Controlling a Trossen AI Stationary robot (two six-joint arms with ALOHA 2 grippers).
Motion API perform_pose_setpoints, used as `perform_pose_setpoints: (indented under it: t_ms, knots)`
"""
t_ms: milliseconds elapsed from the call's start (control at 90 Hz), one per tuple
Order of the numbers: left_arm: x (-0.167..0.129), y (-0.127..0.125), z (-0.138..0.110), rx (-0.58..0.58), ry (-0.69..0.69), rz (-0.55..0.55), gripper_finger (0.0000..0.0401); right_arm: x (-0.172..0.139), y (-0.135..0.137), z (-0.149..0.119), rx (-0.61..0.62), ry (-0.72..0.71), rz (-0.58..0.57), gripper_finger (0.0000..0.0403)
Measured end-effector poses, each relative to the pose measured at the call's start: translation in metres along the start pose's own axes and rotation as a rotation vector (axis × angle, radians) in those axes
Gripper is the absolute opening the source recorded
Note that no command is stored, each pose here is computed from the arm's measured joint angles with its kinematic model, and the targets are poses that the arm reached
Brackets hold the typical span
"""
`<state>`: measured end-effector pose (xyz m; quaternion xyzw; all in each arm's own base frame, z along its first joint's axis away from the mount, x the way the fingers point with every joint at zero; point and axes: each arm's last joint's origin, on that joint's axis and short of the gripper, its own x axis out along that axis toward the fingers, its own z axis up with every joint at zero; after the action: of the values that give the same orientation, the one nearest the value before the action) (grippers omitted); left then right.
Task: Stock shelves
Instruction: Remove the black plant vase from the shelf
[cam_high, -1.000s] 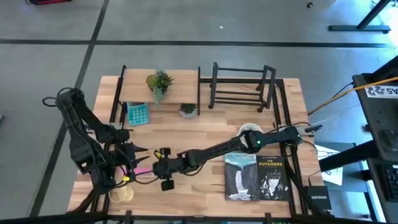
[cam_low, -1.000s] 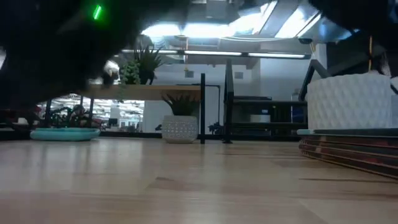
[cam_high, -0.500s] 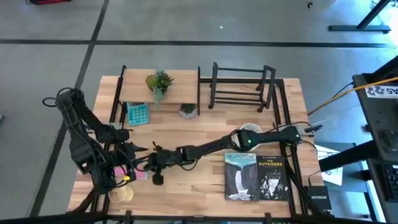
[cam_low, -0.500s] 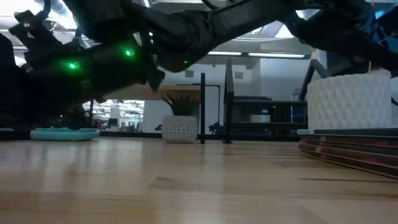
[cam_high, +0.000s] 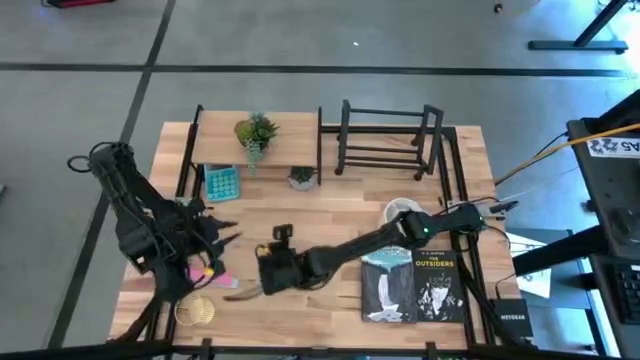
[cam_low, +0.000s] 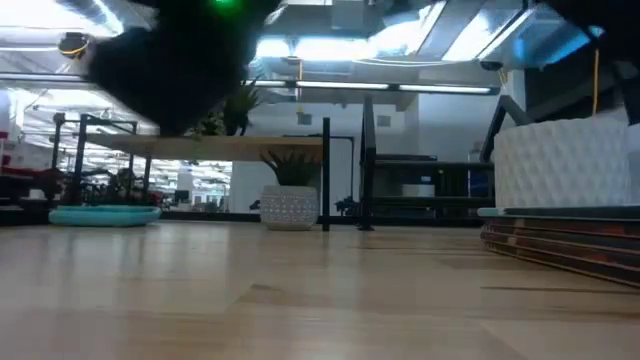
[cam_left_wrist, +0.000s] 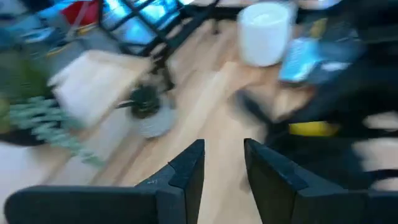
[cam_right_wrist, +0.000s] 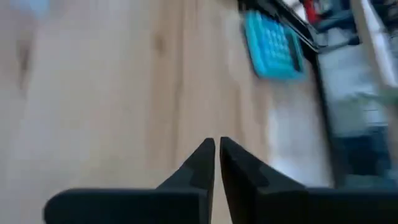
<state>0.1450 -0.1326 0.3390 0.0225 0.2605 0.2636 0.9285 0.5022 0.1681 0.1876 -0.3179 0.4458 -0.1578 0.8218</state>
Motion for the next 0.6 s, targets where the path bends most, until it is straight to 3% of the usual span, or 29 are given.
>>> perform_pose_setpoints:
  t_ms: [122, 244, 433, 600]
  knots:
    - [0.014, 0.026, 0.017, 0.049, 0.047, 0.114, 0.0099, -0.029, -0.031, -0.011, -0.085, 0.098, -0.01, 0.001]
    - [0.026, 0.057, 0.033, 0.087, 0.087, 0.194, 0.0102, -0.053, -0.074, -0.016, -0.08, 0.128, -0.029, 0.001]
    - [0.036, 0.111, 0.046, 0.062, 0.173, 0.266, 0.0135, -0.073, -0.167, -0.025, 0.033, 0.072, 0.036, 0.001]
    - [0.045, 0.144, 0.057, 0.058, 0.21, 0.215, 0.0184, -0.052, -0.254, -0.046, 0.204, -0.025, 0.155, 0.0042]
